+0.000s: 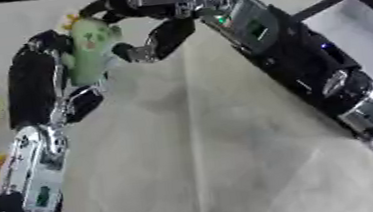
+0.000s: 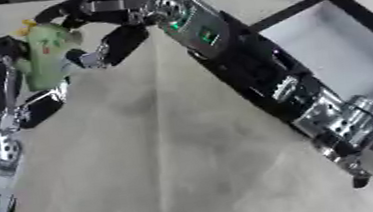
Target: Pick up the objects with one hand, pass them to the other hand, and then place them into the box on the other side of the table.
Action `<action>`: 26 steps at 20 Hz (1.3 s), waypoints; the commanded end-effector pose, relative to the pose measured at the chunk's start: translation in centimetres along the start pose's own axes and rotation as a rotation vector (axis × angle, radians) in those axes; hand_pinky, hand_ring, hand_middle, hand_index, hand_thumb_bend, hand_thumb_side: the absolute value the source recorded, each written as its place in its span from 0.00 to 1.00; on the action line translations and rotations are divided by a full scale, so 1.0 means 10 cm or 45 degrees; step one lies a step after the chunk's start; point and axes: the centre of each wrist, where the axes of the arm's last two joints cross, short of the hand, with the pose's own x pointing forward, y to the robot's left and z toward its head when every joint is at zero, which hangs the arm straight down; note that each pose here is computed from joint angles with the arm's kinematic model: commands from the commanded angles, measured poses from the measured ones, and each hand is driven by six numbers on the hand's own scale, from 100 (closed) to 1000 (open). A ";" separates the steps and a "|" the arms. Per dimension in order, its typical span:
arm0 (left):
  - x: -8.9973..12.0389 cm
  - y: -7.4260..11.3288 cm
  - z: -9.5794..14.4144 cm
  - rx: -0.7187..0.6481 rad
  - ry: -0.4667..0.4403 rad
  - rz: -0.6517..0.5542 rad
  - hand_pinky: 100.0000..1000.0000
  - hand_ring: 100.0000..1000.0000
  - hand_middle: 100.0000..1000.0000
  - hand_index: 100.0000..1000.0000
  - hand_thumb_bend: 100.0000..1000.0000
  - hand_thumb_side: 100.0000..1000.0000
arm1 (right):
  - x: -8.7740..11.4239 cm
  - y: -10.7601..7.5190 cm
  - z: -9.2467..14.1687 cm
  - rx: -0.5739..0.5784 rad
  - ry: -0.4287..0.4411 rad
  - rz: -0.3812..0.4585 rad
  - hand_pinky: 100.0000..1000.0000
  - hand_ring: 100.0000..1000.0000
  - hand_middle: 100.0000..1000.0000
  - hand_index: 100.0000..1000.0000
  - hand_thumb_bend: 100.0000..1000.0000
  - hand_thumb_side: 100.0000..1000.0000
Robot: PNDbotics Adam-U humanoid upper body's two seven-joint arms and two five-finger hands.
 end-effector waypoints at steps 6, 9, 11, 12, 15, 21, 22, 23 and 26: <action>0.03 0.02 -0.03 0.008 0.031 0.019 0.68 0.53 0.41 0.49 0.23 0.00 | 0.14 -0.19 0.05 -0.068 -0.038 0.055 1.00 0.96 1.00 1.00 0.00 0.21; 0.03 0.02 -0.03 0.014 0.030 0.015 0.69 0.53 0.41 0.49 0.23 0.00 | 0.14 -0.22 0.07 -0.084 -0.027 0.070 1.00 0.96 1.00 1.00 0.00 0.21; 0.03 0.03 -0.03 0.023 0.020 0.011 0.69 0.53 0.42 0.49 0.23 0.00 | 0.12 -0.24 0.09 -0.089 -0.013 0.080 1.00 0.96 1.00 1.00 0.00 0.22; 0.04 0.04 -0.03 0.029 0.013 0.009 0.69 0.53 0.42 0.49 0.23 0.00 | 0.10 -0.24 0.10 -0.087 -0.003 0.086 1.00 0.97 1.00 1.00 0.00 0.23; 0.06 0.06 -0.03 0.044 -0.009 0.003 0.69 0.53 0.42 0.49 0.23 0.00 | 0.05 -0.24 0.11 -0.075 0.021 0.098 1.00 0.97 1.00 1.00 0.00 0.27; 0.08 0.08 -0.03 0.062 -0.046 -0.010 0.69 0.54 0.42 0.50 0.23 0.00 | 0.00 -0.23 0.11 -0.045 0.035 0.118 1.00 0.97 1.00 1.00 0.00 0.27; 0.09 0.08 -0.03 0.065 -0.058 -0.013 0.69 0.54 0.42 0.50 0.24 0.00 | -0.01 -0.23 0.11 -0.044 0.035 0.122 1.00 0.98 1.00 1.00 0.00 0.26; 0.10 0.08 -0.03 0.068 -0.070 -0.017 0.69 0.54 0.42 0.50 0.24 0.00 | -0.01 -0.23 0.11 -0.039 0.034 0.126 1.00 0.98 1.00 1.00 0.00 0.27; 0.12 0.08 -0.02 0.066 -0.100 -0.023 0.69 0.54 0.42 0.50 0.24 0.00 | -0.02 -0.23 0.11 -0.010 0.027 0.132 1.00 0.98 1.00 1.00 0.00 0.31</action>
